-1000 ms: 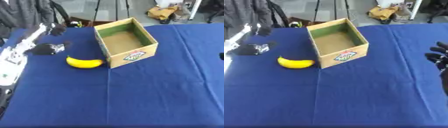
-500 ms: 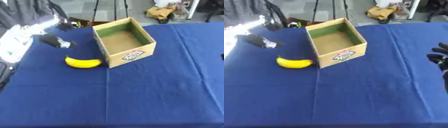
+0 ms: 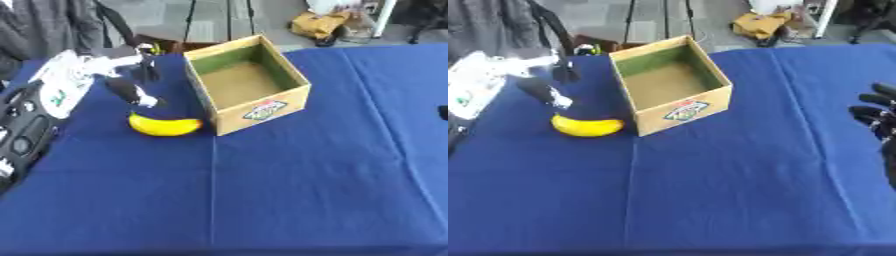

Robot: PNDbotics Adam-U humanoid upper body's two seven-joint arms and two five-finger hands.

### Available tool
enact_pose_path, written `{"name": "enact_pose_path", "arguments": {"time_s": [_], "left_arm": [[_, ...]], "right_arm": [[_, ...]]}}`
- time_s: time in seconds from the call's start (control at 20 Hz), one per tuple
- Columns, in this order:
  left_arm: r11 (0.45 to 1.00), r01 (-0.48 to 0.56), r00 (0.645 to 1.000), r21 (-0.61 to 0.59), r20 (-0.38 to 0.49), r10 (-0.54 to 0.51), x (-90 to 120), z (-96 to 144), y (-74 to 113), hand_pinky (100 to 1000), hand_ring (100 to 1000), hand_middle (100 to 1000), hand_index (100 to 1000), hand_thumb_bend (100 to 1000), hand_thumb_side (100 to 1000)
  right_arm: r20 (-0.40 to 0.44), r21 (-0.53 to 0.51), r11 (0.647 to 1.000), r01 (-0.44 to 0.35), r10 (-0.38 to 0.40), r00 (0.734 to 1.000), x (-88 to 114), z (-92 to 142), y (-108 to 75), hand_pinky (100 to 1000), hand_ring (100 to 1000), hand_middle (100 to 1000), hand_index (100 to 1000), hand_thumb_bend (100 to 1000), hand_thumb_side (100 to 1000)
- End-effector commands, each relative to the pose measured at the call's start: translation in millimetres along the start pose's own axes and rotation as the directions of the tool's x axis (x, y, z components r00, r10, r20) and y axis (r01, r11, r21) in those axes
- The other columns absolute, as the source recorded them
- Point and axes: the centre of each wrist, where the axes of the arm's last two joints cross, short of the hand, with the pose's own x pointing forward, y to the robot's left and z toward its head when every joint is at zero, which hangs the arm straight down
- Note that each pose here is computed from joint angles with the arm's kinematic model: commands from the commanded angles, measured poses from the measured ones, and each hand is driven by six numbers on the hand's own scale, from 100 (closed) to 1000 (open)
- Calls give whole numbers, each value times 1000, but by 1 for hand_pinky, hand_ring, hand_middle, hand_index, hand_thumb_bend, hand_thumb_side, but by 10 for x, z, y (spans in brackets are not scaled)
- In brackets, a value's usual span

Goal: Pick up objects on the table and place them in the box.

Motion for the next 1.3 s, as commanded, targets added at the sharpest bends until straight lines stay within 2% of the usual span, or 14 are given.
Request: {"name": "enact_pose_path", "arguments": {"time_s": [0.05,0.6,1.3], "left_arm": [[999,42,999,11,-18,-42,-24,-2,52,694,613,595,728,545,462],[987,160,986,-32,-30,-161,0,-156,-151,690,602,584,714,550,455],[965,260,964,-33,-55,-262,-63,-242,-371,683,587,568,701,529,442]], "right_arm": [[24,-3,1000,-13,13,1000,77,-31,-44,818,673,674,802,100,916],[25,-3,1000,-10,10,1000,77,-35,-38,818,672,674,802,100,916],[23,-5,1000,-7,7,1000,69,-29,-37,818,672,674,802,100,915]]}}
